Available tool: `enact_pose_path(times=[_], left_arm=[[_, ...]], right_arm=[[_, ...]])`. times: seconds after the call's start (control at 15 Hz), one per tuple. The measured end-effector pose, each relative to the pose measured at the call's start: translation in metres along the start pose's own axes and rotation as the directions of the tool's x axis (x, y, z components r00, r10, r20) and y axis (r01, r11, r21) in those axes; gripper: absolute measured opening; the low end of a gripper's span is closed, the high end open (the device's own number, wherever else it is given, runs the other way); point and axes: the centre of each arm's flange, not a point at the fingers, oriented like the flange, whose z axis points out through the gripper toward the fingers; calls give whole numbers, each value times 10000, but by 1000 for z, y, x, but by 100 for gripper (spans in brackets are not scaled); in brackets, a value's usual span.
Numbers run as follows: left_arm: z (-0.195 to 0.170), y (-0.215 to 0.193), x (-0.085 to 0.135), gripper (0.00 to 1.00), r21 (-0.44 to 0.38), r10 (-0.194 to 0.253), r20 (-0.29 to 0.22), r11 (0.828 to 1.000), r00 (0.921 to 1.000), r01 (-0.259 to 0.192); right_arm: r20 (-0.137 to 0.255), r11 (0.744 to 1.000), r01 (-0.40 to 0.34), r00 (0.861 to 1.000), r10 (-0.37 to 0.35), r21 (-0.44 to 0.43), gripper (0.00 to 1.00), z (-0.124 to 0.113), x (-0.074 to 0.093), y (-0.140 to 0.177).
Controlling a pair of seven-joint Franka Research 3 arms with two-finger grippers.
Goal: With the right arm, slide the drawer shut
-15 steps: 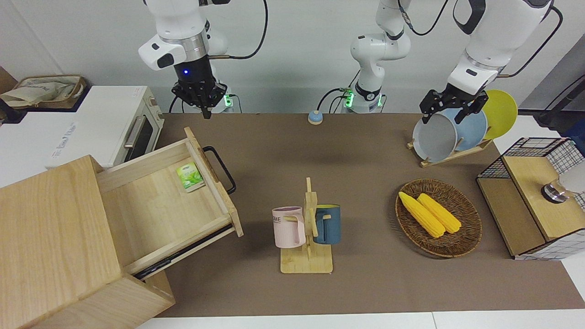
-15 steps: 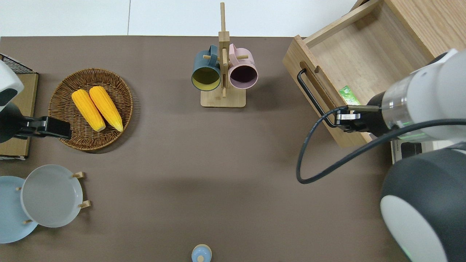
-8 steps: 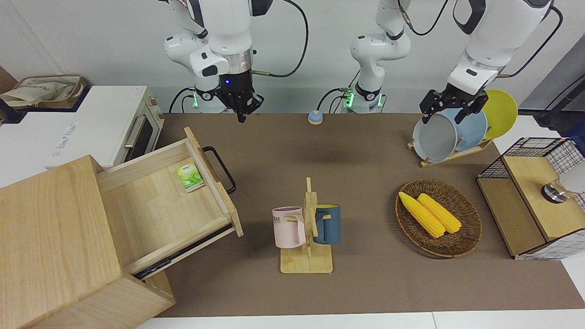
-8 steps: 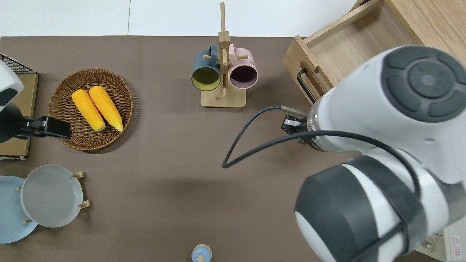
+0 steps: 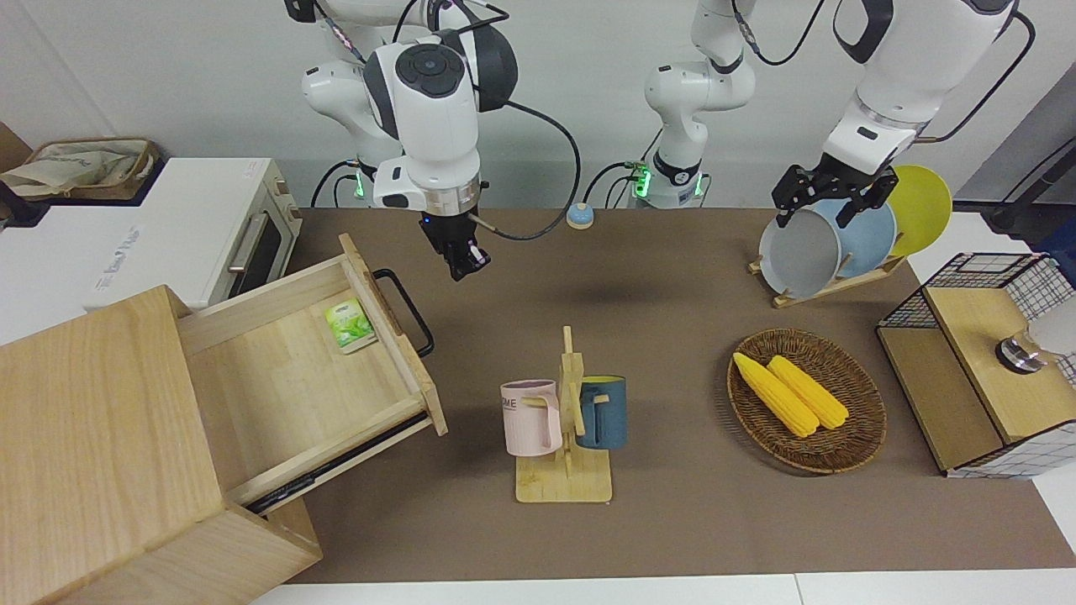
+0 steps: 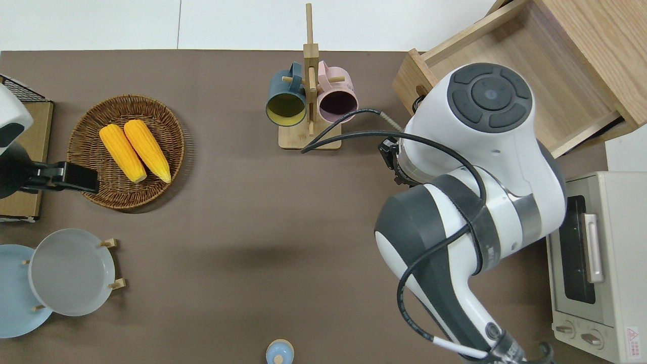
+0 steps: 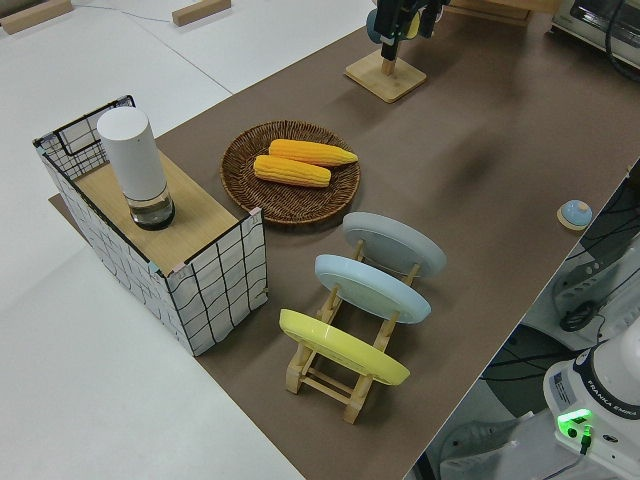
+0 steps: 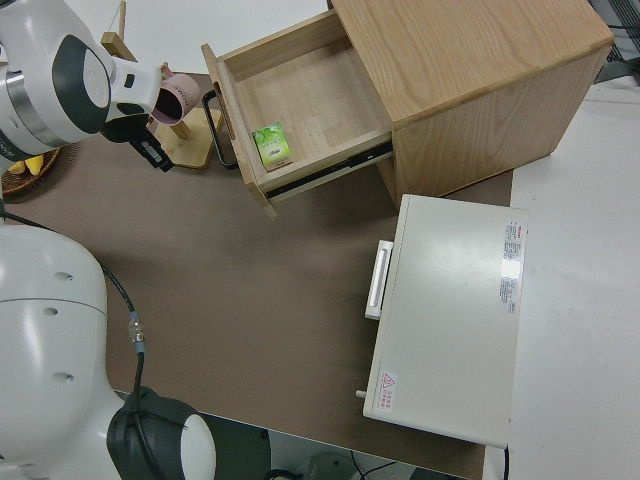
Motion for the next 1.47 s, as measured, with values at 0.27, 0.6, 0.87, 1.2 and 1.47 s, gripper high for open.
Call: enact_pose_path(times=[0.27, 0.6, 0.87, 1.2, 1.47], left_arm=[[0, 0, 0, 100, 0, 0, 0, 10000, 10000, 0], [0, 0, 0, 100, 0, 0, 0, 10000, 10000, 0], [0, 0, 0, 100, 0, 0, 0, 10000, 10000, 0], [0, 0, 0, 100, 0, 0, 0, 10000, 10000, 0], [0, 0, 0, 100, 0, 0, 0, 10000, 10000, 0]], right_arm=[[-8, 9967, -811, 9967, 811, -28, 1, 15, 16, -3], [-44, 9927, -1204, 9927, 1204, 123, 1, 26, 34, -6], [-43, 9884, -1515, 9884, 1515, 133, 1, 37, 56, -4], [-41, 9848, -1727, 9850, 1728, 202, 1, 46, 83, 0], [-89, 9811, -1886, 9819, 1892, 428, 1, 40, 103, 6]])
